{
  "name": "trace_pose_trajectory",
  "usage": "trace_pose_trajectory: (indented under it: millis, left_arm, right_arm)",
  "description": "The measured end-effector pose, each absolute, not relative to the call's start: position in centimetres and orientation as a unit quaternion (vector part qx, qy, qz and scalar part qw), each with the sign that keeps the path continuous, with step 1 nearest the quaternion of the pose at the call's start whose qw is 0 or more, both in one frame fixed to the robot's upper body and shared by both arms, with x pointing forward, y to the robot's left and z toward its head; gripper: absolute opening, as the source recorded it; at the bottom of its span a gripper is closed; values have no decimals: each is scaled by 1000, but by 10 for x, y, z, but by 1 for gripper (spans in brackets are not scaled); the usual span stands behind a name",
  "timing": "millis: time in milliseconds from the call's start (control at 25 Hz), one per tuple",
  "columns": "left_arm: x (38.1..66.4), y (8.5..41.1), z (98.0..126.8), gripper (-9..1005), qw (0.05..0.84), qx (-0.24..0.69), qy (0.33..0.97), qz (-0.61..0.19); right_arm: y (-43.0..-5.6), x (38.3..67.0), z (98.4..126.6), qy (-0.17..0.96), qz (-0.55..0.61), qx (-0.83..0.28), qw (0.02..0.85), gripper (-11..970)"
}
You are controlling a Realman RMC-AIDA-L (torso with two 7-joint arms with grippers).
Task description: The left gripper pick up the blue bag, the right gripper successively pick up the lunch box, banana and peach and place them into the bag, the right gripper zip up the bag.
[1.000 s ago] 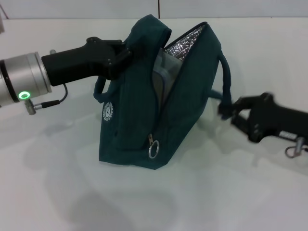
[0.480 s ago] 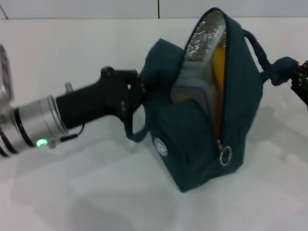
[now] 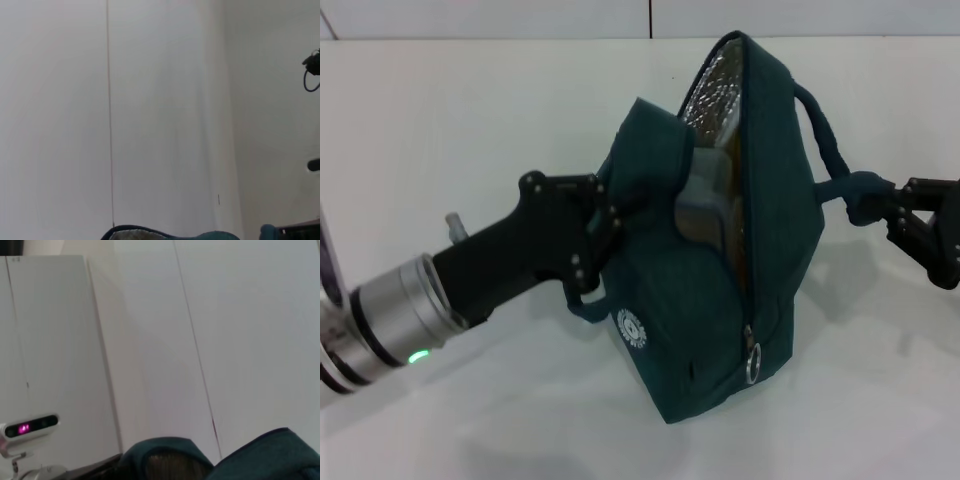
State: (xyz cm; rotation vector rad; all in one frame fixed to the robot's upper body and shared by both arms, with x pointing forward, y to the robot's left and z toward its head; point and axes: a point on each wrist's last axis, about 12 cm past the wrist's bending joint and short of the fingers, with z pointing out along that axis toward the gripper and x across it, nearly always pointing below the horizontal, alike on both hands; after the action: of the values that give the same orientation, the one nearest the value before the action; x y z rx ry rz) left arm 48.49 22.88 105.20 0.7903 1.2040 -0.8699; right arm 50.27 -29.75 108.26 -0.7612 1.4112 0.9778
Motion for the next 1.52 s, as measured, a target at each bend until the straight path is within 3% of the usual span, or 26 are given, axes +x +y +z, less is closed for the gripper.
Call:
trace_pose_trajectory:
  millis: [400, 480, 720, 880, 1080, 1320, 1520]
  left_arm:
    - [480, 226, 1048, 39, 675, 354, 528, -375]
    - [481, 226, 1049, 39, 677, 351, 529, -373]
    - [482, 228, 1049, 38, 683, 340, 533, -366]
    - [481, 229, 1048, 37, 683, 340, 533, -366]
    - [481, 229, 1048, 38, 685, 342, 532, -361]
    - [482, 228, 1048, 39, 685, 345, 530, -362]
    - [481, 227, 1048, 38, 684, 343, 530, -365]
  right_arm:
    - [-310, 492, 1082, 605, 411, -308, 609, 181]
    - [-313, 489, 1082, 603, 405, -299, 619, 381]
    - [-324, 471, 1087, 562, 393, -281, 671, 606]
    - [-328, 454, 1093, 529, 421, -322, 663, 598]
    - [-319, 445, 1086, 536, 478, -435, 543, 595]
    - [-281, 467, 1055, 610, 456, -449, 467, 593]
    - [-258, 484, 1047, 629, 453, -447, 447, 591]
